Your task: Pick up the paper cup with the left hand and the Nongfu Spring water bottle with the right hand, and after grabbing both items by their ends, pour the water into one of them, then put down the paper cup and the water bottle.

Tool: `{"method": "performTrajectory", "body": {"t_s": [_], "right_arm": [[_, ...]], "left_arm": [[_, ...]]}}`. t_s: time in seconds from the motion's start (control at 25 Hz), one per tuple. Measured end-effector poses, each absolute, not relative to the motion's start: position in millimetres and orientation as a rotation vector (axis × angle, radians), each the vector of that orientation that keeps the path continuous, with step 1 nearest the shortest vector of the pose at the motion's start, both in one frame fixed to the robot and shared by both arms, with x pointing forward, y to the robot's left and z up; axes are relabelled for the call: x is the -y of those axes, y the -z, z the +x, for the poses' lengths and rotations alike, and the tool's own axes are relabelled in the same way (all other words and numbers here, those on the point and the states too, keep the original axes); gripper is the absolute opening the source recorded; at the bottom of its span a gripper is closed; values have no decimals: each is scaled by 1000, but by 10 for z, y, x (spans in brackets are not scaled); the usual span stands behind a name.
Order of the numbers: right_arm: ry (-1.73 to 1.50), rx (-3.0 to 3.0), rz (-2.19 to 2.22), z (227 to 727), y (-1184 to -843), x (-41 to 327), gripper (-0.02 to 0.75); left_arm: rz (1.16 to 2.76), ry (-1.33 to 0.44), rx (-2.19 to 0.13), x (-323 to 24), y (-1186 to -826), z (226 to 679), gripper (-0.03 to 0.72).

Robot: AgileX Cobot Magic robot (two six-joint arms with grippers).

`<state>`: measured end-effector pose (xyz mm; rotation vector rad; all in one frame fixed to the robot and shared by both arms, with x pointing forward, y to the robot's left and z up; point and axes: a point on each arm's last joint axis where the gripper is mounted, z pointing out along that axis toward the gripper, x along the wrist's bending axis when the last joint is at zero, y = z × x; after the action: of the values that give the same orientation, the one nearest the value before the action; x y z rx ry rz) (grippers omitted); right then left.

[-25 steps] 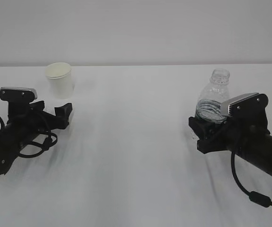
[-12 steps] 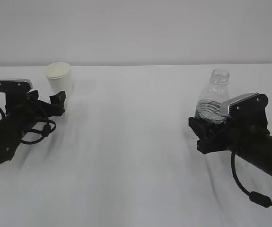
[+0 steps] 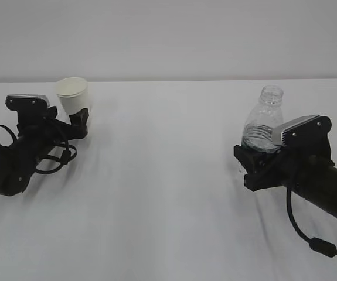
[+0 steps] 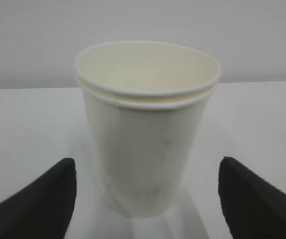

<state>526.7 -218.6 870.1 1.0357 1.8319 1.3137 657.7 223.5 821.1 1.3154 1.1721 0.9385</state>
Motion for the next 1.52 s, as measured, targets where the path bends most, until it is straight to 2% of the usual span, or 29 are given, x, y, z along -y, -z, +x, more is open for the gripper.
{"method": "performTrajectory", "body": {"t_s": [0.4,0.92,1.2,1.52], "right_arm": [[-1313,-1832,1034,5267,-8701,2186,447],[-1312,-1833,1032,5267,-8701,2186,447],[-1311,-1833,1030,5267,-8701,2186,447],[-1311,-1835,1029,5266,-8701,2184,447]], "left_arm": [[1306,-945,-1122,-2206,-8223,6703,605],[1333,-942,-1072,-2204,-8286,6829,599],[1331,-938,-1072,-2205,-8188,6810,673],[1337,-953,-1072,-2276,-8172,6937,681]]}}
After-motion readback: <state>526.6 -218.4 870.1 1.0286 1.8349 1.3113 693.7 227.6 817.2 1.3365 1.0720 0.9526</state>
